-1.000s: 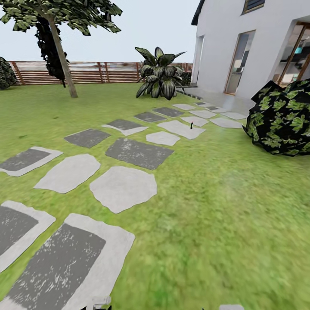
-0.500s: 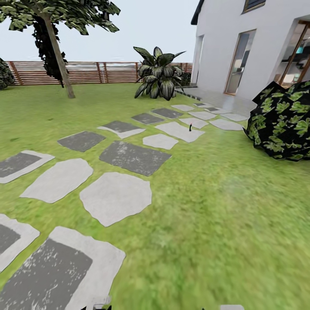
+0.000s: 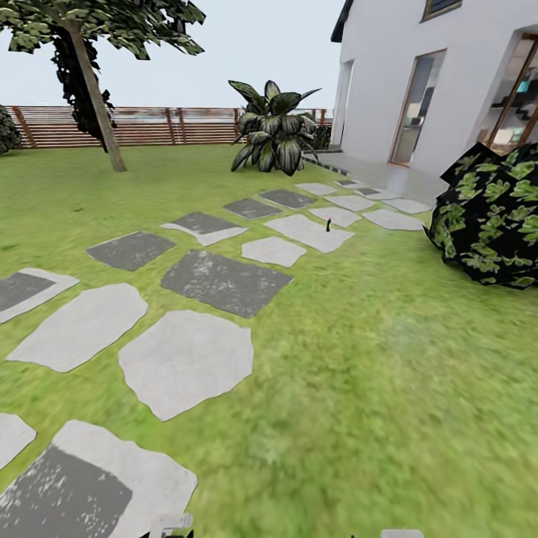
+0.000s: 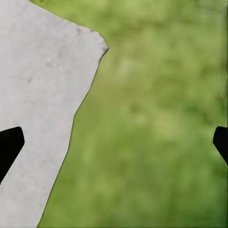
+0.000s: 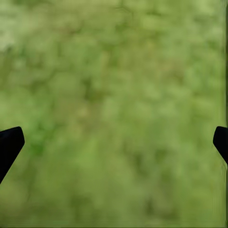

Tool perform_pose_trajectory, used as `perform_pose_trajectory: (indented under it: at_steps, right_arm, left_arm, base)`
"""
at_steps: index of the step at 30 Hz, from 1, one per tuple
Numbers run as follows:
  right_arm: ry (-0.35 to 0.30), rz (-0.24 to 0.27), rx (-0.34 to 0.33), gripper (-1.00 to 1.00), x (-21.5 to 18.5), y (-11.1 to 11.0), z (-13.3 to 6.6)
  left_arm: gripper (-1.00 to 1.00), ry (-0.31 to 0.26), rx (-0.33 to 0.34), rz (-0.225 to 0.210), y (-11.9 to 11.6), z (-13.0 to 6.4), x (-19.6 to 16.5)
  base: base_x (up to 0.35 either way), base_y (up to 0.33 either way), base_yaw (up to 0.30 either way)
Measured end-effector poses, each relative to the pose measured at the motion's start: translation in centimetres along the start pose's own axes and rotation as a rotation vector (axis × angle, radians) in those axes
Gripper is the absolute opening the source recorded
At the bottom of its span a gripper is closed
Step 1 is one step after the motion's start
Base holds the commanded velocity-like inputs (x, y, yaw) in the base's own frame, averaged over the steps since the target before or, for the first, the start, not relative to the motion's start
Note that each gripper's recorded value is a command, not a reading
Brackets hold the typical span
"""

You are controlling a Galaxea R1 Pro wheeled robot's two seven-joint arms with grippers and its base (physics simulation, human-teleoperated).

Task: Pick up the pesticide atomizer in the garden and spray insectifuge to fully cover both potted plants in the garden.

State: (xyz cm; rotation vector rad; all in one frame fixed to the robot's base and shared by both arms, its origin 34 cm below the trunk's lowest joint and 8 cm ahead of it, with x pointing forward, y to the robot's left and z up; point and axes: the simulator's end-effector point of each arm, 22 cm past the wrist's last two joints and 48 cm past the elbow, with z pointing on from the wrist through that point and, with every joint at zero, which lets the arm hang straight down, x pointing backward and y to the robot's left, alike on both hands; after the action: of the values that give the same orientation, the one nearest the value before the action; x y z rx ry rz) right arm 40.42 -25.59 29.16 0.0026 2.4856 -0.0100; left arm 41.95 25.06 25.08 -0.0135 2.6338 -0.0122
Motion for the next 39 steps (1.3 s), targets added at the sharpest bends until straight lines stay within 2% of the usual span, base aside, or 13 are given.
perform_pose_trajectory:
  at_steps: [11,19,34,39]
  right_arm:
    - [0.000,0.003,0.000,1.00,0.00,0.00,0.00]
    - [-0.003,0.002,-0.001,1.00,-0.12,0.05,-0.02]
    - [-0.003,-0.005,-0.004,1.00,-0.13,-0.01,0.00]
    - [-0.003,-0.003,-0.003,1.00,-0.99,-0.02,-0.71]
  left_arm:
    - [1.00,-0.001,0.001,0.002,-0.02,0.00,-0.02]
    - [1.00,-0.004,0.002,0.001,-0.06,-0.02,-0.17]
    - [1.00,-0.004,0.001,0.002,-0.04,-0.02,-0.18]
    - [1.00,-0.004,0.000,0.002,-0.03,-0.84,-0.95]
  base:
    - [0.334,-0.142,-0.003]
    - [0.315,-0.041,-0.113]
    - [0.018,0.000,-0.008]
    - [0.000,0.000,0.000]
